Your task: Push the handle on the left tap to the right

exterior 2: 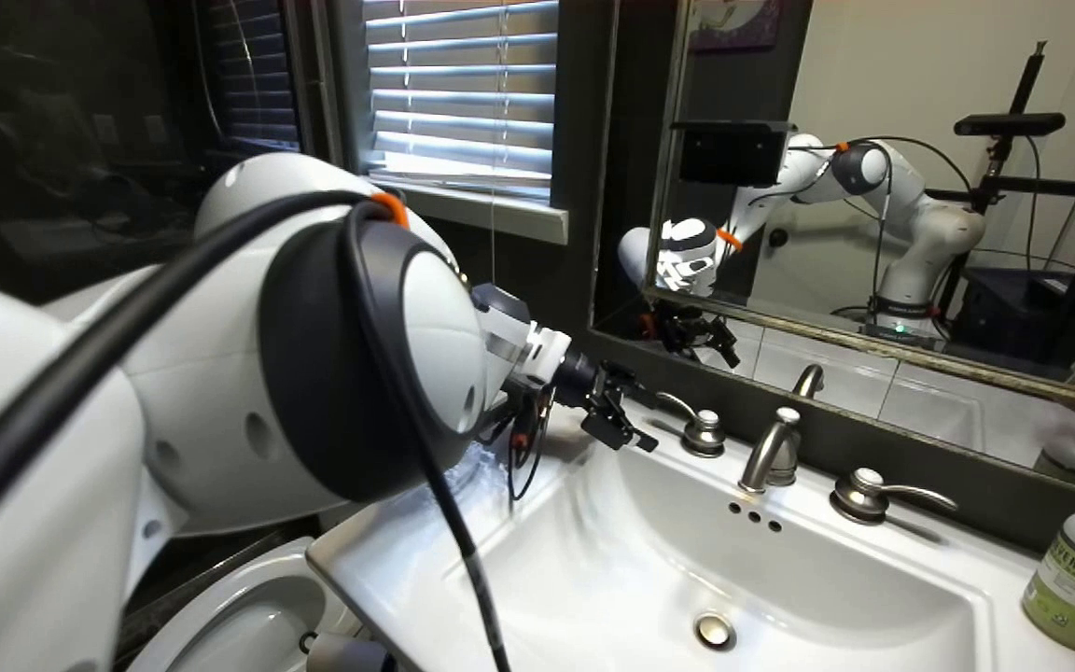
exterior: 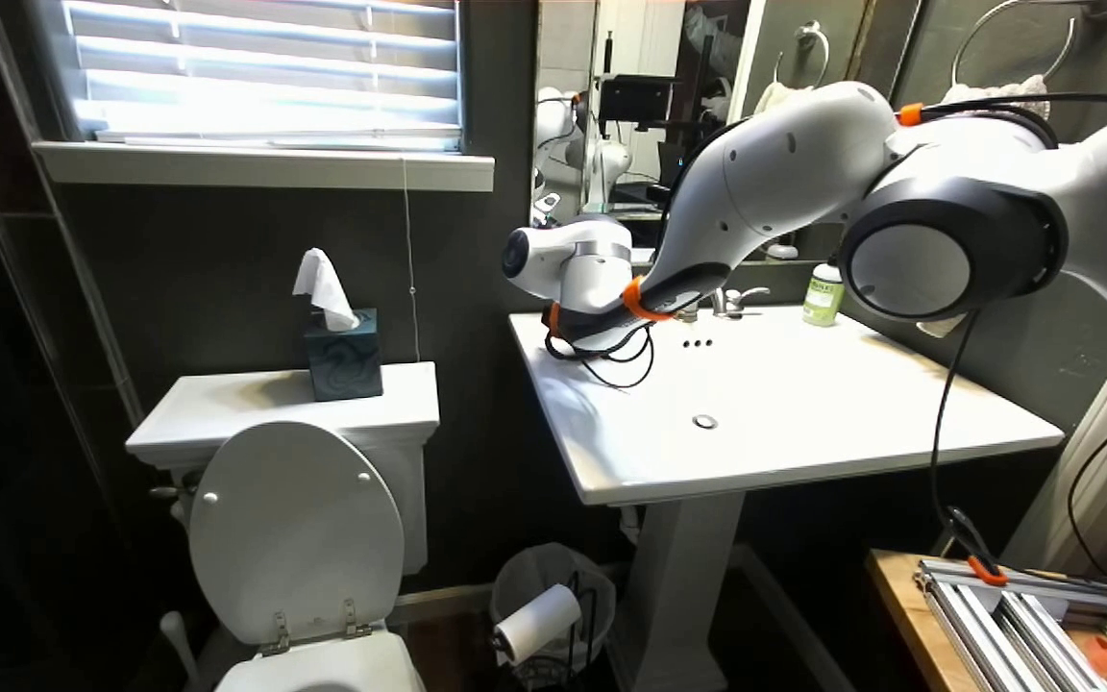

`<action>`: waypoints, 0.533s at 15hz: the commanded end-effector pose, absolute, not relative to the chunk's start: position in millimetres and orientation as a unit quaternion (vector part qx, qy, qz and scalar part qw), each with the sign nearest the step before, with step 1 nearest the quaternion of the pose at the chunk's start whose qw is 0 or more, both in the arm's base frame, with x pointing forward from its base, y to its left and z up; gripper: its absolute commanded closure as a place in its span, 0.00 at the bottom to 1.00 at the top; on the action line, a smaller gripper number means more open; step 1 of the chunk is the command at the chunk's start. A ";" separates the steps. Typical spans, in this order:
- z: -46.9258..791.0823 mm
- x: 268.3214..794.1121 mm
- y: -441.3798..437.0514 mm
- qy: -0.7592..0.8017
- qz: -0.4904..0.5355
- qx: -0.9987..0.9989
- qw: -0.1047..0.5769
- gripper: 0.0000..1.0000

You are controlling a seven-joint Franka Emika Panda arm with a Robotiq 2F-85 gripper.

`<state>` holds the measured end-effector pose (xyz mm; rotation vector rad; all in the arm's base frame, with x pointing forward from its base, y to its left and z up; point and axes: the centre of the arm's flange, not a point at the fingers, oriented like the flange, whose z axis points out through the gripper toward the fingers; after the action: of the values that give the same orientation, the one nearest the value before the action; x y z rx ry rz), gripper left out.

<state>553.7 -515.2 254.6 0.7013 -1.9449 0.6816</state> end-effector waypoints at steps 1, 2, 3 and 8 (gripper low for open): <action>253.8 556.6 -512.9 -0.792 0.276 0.288 0.463 0.00; 254.0 558.5 -511.5 -0.792 0.275 0.289 0.462 0.00; 254.4 559.0 -511.3 -0.792 0.275 0.290 0.462 0.00; 257.7 567.6 -522.6 -0.780 0.291 0.309 0.459 0.00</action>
<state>559.5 -512.2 255.0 0.7221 -1.9415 0.6828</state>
